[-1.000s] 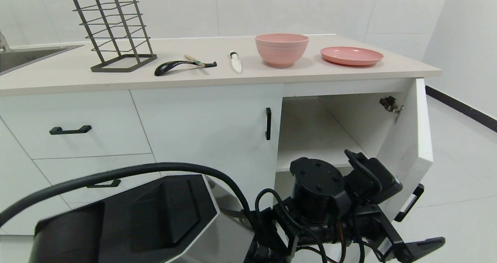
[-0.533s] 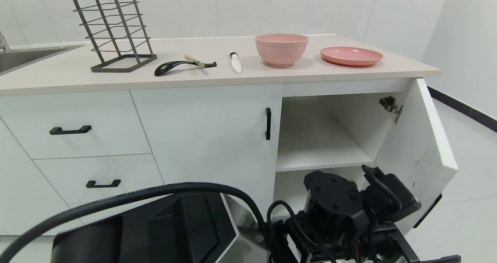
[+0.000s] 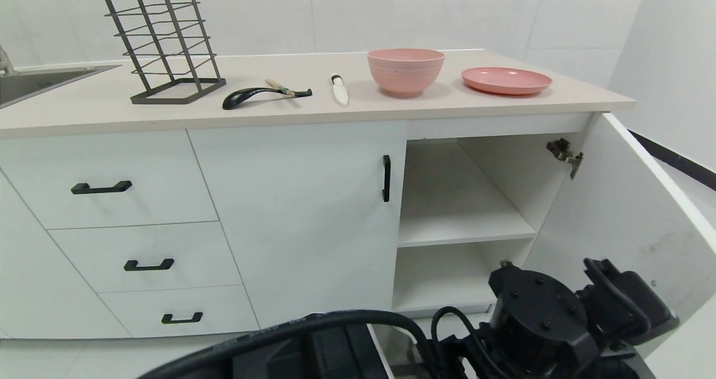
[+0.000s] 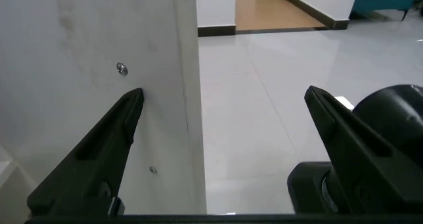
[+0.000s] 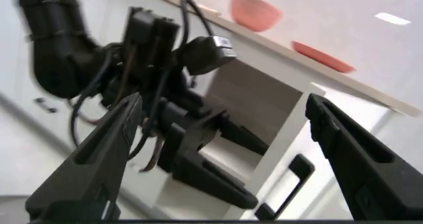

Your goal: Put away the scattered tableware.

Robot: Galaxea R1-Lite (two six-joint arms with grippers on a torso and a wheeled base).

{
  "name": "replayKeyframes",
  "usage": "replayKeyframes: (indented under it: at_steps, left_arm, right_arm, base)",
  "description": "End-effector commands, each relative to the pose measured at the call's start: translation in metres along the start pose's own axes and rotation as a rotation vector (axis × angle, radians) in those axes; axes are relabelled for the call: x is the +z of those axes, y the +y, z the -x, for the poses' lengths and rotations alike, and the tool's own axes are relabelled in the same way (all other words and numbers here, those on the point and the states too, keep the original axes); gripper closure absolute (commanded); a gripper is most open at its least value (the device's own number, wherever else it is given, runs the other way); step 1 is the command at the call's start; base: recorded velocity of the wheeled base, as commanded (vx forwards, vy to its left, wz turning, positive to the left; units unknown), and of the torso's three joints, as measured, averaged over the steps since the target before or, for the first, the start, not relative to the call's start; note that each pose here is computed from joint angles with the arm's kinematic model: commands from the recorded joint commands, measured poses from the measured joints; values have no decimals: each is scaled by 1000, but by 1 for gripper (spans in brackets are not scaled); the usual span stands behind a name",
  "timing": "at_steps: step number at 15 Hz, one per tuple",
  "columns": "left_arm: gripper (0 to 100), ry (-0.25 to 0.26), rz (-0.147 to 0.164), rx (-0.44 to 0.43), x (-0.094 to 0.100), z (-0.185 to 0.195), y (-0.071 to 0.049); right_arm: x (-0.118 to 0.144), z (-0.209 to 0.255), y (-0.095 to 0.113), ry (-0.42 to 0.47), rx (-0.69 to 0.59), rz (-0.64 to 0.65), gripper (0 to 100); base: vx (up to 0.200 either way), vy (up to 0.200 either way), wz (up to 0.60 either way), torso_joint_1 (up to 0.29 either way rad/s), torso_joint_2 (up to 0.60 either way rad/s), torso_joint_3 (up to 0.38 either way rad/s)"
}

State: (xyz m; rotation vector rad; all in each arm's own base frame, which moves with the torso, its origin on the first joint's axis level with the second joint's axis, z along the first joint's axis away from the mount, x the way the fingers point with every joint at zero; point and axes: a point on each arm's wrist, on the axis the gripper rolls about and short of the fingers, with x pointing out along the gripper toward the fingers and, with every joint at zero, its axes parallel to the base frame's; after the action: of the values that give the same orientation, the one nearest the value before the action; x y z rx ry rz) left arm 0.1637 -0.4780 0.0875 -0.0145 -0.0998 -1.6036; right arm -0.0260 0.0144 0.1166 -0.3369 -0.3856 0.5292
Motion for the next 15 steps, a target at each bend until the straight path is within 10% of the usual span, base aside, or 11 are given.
replayKeyframes:
  at_steps: [1,7,15]
  left_arm:
    - [0,8,8,-48,-23,-30,-16]
    - [0,110,51,-126,-48,-66,-47]
    - [0,36,3,172,7,-6,72]
  right_arm:
    - [5,0,-2,-33,-19,28,0]
    - [21,1,-4,-168,-51,124,0]
    - [19,2,-4,-167,-27,107,0]
  base:
    - [0,0,0,0,0,0]
    - [0,0,0,0,0,0]
    - [0,0,0,0,0,0]
